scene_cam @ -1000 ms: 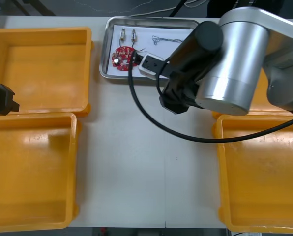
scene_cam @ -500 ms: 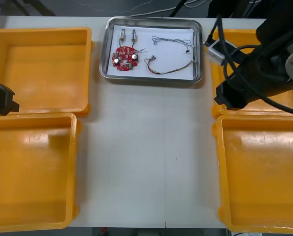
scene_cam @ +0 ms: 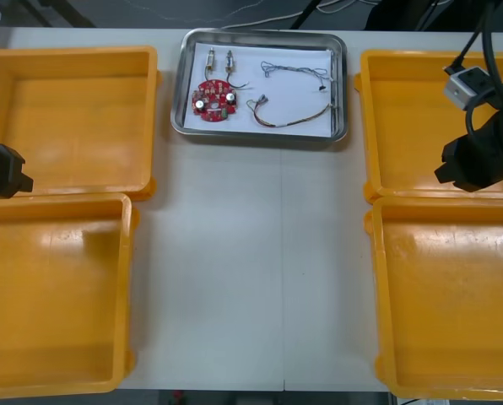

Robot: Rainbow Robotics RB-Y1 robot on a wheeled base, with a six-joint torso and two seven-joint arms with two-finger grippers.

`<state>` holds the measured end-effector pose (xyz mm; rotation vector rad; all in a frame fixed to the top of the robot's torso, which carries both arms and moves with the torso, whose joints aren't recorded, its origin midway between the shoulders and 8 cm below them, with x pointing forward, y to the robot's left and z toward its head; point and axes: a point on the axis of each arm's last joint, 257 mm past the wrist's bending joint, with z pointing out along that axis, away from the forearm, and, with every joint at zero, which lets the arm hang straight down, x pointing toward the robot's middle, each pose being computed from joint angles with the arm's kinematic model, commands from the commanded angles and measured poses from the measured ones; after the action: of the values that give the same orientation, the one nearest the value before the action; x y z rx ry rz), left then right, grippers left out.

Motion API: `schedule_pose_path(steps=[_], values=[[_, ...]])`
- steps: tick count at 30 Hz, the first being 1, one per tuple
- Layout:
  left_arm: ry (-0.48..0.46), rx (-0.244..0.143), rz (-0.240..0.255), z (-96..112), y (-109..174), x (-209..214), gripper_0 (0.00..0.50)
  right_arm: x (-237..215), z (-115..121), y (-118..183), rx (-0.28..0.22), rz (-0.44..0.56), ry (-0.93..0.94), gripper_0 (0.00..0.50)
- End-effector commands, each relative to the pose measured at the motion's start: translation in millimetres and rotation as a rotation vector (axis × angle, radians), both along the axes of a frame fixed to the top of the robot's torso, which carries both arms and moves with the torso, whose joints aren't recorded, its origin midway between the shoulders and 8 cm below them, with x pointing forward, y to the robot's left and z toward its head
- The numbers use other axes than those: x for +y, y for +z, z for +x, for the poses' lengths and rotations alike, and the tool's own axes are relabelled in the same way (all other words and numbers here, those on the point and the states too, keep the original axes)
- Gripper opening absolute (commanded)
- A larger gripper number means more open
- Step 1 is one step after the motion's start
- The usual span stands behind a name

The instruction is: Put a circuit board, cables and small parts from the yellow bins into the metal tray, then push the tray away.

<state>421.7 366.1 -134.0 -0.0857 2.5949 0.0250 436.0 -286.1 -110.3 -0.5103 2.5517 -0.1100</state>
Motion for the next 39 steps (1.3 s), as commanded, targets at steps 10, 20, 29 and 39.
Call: schedule_pose_path(steps=[10,20,29,39], values=[[0.033,-0.025,0.026,-4,14,14,0.500,-75,-10,-12,-0.002,0.089,-0.318,0.500],[0.033,-0.025,0.026,-4,14,14,0.500,-82,-10,-33,0.018,0.160,-0.432,0.500],[0.033,-0.025,0.026,-4,14,14,0.500,-85,-16,-57,0.093,0.191,-0.495,0.500],[0.033,-0.025,0.026,-4,14,14,0.500,-88,-22,-68,0.111,0.182,-0.506,0.500]])
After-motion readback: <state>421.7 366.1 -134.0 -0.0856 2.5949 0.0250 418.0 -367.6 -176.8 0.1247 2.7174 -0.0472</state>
